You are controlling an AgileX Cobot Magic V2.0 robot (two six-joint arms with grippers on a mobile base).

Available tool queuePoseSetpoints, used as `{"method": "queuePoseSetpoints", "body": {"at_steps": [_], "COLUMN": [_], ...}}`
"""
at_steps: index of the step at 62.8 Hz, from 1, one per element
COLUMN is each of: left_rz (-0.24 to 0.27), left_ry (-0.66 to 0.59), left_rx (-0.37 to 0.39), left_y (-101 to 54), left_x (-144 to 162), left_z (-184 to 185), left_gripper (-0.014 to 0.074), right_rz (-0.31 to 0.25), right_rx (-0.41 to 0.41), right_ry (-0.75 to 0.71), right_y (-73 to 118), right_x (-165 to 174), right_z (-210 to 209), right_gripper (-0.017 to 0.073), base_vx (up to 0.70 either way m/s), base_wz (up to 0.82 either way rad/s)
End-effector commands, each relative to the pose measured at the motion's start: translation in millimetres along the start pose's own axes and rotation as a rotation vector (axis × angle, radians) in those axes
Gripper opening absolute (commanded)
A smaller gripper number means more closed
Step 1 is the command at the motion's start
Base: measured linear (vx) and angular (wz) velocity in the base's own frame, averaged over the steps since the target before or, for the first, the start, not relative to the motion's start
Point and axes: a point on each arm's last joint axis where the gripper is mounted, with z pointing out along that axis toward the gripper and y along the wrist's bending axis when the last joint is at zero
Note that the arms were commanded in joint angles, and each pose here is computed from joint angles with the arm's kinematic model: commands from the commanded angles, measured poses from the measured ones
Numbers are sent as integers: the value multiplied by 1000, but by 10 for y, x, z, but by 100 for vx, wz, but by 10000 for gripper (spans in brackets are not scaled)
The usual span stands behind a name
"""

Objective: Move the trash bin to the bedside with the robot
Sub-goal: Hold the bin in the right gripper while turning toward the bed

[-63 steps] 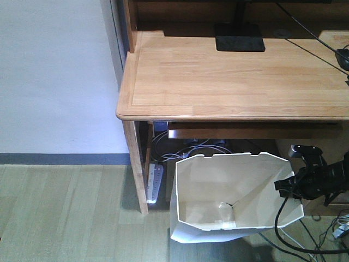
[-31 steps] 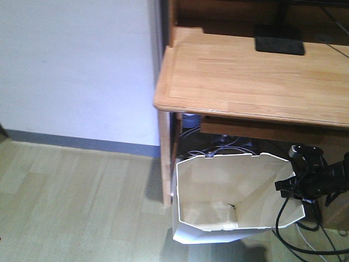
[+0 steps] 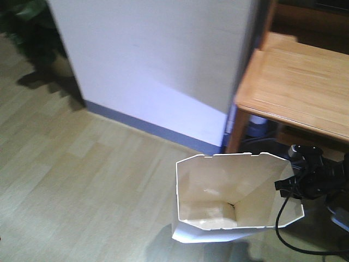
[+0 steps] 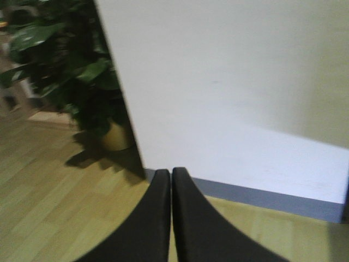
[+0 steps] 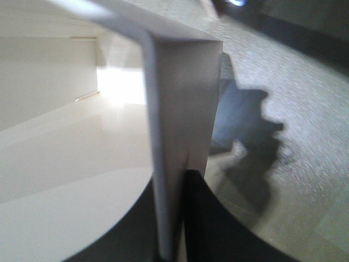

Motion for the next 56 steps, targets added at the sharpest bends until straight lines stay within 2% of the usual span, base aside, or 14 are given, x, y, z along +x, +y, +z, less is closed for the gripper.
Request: {"method": "queuePoseSetpoints", "body": {"at_steps": [1,56], "left_rz": [-7,-7], "left_ry": [-55,-55], "left_rx": [12,12], "left_y": [-16,-16], "left_x": [23,23], "left_z": [17,17], "left_gripper": [-6,-6], "right_rz": [3,3], "right_rx": [-173,-172], "right_ry": [-118,-118], "right_y": [186,185], "right_x": [-198,-198], "right_z": [-197,-197], "right_gripper": [-6,-6], "base_vx": [-4,6], "base_wz": [74,61]}}
